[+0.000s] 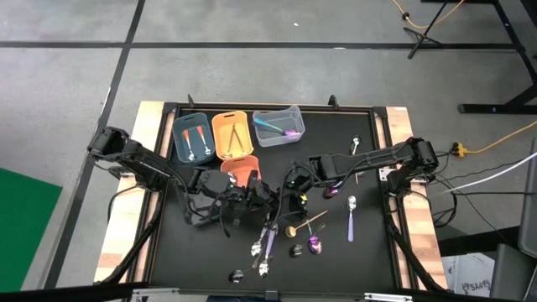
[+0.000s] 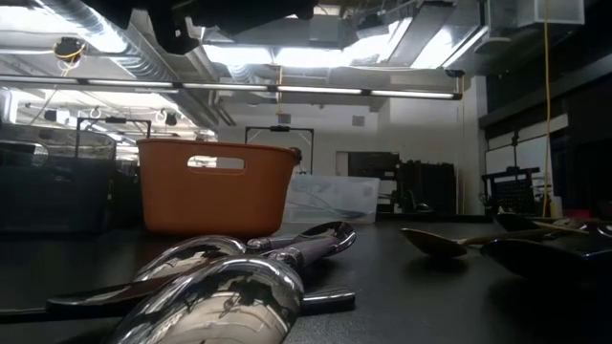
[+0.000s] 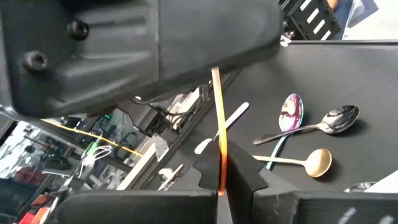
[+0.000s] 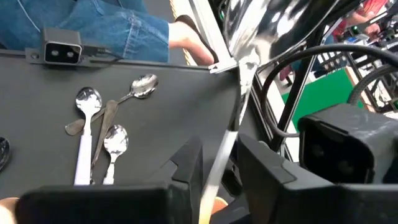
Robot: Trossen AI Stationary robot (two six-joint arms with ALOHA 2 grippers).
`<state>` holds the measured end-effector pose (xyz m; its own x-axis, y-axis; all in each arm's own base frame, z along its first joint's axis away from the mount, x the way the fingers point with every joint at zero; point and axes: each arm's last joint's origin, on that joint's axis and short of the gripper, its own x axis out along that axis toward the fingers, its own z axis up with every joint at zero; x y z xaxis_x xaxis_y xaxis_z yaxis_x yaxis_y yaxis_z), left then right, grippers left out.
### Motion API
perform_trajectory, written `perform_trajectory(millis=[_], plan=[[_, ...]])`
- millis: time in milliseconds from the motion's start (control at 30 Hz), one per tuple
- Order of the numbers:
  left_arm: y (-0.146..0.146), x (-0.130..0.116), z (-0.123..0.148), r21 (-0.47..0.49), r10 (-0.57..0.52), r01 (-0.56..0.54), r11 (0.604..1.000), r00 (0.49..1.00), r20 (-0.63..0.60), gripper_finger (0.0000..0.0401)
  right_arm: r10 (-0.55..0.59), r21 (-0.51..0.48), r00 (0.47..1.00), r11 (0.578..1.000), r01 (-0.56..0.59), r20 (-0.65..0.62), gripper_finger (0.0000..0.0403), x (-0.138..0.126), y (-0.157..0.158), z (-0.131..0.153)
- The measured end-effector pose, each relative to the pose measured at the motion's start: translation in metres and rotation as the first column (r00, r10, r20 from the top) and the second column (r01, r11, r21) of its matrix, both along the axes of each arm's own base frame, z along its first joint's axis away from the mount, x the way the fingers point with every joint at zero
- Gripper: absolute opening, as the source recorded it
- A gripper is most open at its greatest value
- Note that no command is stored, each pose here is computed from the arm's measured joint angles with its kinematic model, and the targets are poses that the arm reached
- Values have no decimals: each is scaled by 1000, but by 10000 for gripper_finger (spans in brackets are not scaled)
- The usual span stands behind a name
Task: Sort silverware by color (type)
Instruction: Put the orange spoon into the blue bin
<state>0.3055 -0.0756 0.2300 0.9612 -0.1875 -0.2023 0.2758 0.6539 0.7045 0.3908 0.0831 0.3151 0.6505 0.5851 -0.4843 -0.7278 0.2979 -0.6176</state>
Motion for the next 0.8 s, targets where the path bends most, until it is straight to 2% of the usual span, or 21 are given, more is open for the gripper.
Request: perform_trajectory(millis=[233,433,633,800], plan=[[0,0,0,13,5,-5,1000,1000,-4,2,-23,-11,1000,1000,22,-17,88,-9,-2,9],[3,0,0,115,76,-77,990,997,14,2,-112,-72,993,991,109,-33,88,-30,-9,26],[11,1,0,162,123,-125,979,992,21,2,-175,-46,974,984,170,-145,88,-57,-14,42],[21,-3,6,231,202,-202,952,979,24,2,-278,-74,932,961,268,-232,88,-76,-20,48]])
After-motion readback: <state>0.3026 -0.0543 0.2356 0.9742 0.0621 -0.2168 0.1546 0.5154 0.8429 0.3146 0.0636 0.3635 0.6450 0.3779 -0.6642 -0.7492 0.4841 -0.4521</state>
